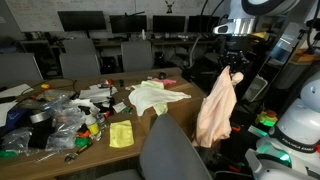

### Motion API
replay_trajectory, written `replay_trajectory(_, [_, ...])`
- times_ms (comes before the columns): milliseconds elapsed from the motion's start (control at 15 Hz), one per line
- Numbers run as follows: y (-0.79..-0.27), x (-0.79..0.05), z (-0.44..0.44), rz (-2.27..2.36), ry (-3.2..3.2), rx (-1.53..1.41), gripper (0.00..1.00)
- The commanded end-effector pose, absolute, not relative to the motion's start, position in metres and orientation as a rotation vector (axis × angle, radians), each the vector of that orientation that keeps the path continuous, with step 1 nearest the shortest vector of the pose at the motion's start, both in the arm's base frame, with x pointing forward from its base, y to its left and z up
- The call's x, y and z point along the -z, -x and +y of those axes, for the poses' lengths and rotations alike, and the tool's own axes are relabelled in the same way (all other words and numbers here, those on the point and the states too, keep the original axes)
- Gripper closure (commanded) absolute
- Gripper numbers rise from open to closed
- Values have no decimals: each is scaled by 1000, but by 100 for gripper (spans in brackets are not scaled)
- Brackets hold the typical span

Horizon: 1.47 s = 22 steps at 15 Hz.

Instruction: Pick up the cloths from the box and put them on the chair.

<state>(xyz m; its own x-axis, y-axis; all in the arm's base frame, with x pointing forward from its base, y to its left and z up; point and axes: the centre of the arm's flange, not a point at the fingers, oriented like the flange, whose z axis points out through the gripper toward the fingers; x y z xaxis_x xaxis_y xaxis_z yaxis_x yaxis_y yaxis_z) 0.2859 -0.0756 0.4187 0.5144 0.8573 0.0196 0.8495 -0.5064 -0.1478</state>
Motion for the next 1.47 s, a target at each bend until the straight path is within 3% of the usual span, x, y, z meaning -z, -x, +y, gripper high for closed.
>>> replay_trajectory(0, [-262, -416, -34, -1708, 2519, -166, 98])
replay_trajectory(733, [-324, -398, 80, -1512, 2625, 29, 98])
replay_trajectory(1400, [-345, -387, 152, -1271, 2598, 90, 97])
